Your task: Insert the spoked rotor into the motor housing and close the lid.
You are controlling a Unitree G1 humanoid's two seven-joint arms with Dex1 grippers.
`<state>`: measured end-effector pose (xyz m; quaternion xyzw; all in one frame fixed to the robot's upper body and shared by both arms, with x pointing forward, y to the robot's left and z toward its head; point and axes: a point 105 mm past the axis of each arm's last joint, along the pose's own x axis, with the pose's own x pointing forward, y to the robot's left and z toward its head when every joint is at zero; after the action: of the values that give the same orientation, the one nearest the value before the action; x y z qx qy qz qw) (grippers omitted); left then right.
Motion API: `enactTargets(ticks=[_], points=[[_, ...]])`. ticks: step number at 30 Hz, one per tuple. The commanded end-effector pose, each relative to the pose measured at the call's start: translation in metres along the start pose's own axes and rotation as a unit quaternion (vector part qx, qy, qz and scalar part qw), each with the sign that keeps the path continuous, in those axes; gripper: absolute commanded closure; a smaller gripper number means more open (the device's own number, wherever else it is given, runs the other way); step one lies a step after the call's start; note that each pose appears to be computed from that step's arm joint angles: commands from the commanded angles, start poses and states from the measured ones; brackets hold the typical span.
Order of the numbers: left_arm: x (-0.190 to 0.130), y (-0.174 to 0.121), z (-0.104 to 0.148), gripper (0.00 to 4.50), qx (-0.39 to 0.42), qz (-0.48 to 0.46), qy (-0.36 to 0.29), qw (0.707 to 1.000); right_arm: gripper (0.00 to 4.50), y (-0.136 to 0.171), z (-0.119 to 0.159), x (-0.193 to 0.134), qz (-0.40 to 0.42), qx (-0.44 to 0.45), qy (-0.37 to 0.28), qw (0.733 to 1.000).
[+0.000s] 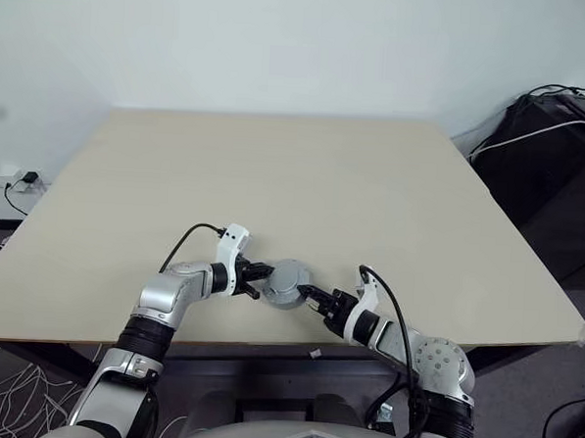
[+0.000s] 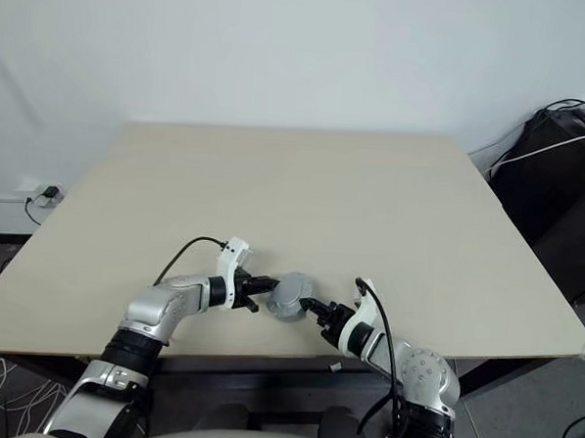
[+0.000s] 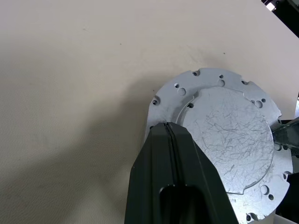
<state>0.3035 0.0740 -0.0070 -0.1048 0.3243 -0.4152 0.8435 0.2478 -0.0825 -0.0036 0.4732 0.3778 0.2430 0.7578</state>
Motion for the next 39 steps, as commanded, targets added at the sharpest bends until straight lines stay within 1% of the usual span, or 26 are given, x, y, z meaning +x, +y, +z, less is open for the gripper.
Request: enactTargets(ticks=[1,3,7,16,18,21,23,26,31,34,37,39], points=[[0.014,-0.021,-0.011,4.5,-0.005,-0.04,0.019,0.999,3.27,0.035,-0.01,0.016,0.07,-0.033,0.031,0.996],[0.012,-0.02,-0.003,4.5,-0.007,-0.037,-0.003,0.999,3.27,0.035,-0.008,0.016,0.071,-0.033,0.024,0.997],[-0.004,-0.017,0.023,4.5,-0.018,-0.028,-0.082,0.996,3.27,0.036,-0.002,0.016,0.079,-0.025,0.003,0.997],[-0.039,-0.014,0.043,4.5,-0.028,0.005,-0.171,0.985,3.27,0.031,0.001,0.015,0.074,-0.016,-0.009,0.997],[-0.049,-0.016,0.051,4.5,-0.039,0.006,-0.207,0.978,3.27,0.029,0.004,0.014,0.071,-0.012,-0.018,0.997],[-0.069,-0.022,0.058,4.5,-0.075,0.001,-0.279,0.957,3.27,0.029,0.013,0.012,0.073,-0.004,-0.047,0.996],[-0.078,-0.026,0.054,4.5,-0.118,-0.006,-0.312,0.943,3.27,0.032,0.021,0.011,0.079,0.0,-0.068,0.995],[-0.085,-0.031,0.034,4.5,-0.193,-0.017,-0.329,0.924,3.28,0.04,0.031,0.01,0.09,0.003,-0.095,0.991],[-0.079,-0.039,-0.01,4.5,-0.321,-0.018,-0.313,0.894,3.28,0.058,0.041,0.011,0.119,-0.002,-0.107,0.987],[-0.075,-0.043,-0.023,4.5,-0.37,-0.023,-0.312,0.875,3.28,0.07,0.043,0.013,0.136,-0.009,-0.104,0.985],[-0.075,-0.044,-0.029,3.92,-0.409,-0.029,-0.321,0.854,3.28,0.081,0.043,0.014,0.152,-0.016,-0.1,0.983],[-0.078,-0.044,-0.028,3.31,-0.426,-0.036,-0.335,0.84,3.28,0.085,0.043,0.013,0.158,-0.021,-0.096,0.983]])
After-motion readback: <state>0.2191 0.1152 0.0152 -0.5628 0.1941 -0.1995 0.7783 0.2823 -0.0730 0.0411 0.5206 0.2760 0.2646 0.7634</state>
